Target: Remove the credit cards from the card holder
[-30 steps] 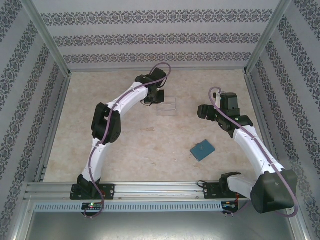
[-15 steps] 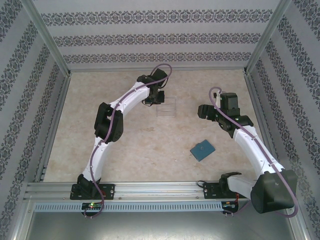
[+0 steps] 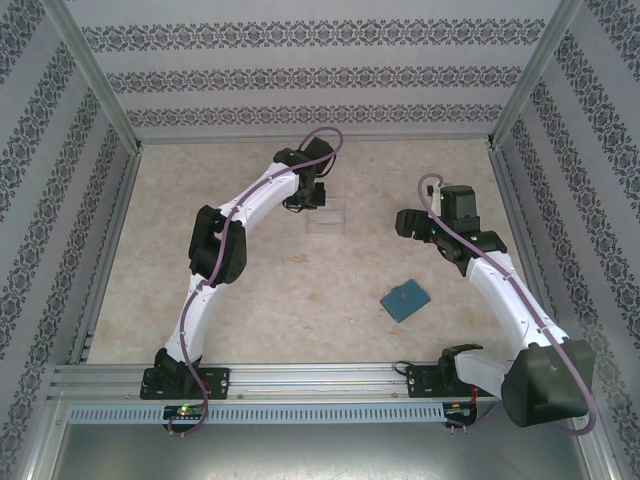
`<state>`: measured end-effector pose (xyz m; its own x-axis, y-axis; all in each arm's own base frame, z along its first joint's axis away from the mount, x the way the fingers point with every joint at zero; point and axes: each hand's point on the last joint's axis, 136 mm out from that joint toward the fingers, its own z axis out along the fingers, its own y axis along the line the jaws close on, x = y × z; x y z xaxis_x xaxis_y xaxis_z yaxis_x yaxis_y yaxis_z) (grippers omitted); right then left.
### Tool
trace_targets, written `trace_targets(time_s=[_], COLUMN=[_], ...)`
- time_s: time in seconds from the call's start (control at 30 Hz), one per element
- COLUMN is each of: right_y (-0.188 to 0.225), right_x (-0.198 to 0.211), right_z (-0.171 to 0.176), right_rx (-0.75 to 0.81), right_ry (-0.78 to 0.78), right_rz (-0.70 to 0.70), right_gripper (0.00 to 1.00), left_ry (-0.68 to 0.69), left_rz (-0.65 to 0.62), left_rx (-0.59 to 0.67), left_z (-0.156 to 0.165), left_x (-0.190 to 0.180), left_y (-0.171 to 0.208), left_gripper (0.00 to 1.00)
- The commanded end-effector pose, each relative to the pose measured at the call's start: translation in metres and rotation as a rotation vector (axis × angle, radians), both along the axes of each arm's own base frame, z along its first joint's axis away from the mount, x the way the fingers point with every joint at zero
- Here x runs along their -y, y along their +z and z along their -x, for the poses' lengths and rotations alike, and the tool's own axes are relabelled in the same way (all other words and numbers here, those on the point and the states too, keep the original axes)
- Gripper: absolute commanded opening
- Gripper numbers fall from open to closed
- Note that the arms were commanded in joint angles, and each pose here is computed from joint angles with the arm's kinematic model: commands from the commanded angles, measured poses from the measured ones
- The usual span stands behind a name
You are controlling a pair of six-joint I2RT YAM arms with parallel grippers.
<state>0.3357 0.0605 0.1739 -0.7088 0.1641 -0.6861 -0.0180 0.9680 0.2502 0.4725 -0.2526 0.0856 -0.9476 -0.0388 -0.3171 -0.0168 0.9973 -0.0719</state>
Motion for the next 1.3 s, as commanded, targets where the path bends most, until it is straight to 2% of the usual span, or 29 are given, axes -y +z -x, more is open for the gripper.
trace_targets(time_s=[0.0,0.3,0.7,1.07,1.2,1.27], right_y=[0.004,0.013,-0.013,-0.068,-0.097,-0.111], right_x=[0.005,0.001,-0.026,-0.014,-0.016,-0.022], right_z=[0.002,0.011,0.046,0.111,0.129,0.132], right_rx=[0.017,-0.008,-0.276,-0.564,-0.67,-0.71], right_ry=[-0.008,-0.048,-0.246,-0.649,-0.708,-0.716], right_rz=[0.011,-0.058,-0.281,-0.22,-0.219,-0.242], right_gripper=[0.84,0.84,0.78,0.86,0.9,0.97], left_ry=[0.018,0.034,0.003,0.002,0.011,0.015], left_rz=[-0.014,0.019,0.077,0.096,0.096,0.096], left_rx=[-0.003,0.023,0.093,0.145,0.141,0.136], left_z=[0.008,0.011,0.029,0.057,0.067,0.071], left_x=[-0.001,0.0,-0.007,-0.027,-0.034,-0.038], left_y=[0.01,0.024,0.068,0.078,0.072,0.068], left_gripper=[0.11,0.21,0.27,0.29,0.3,0.31])
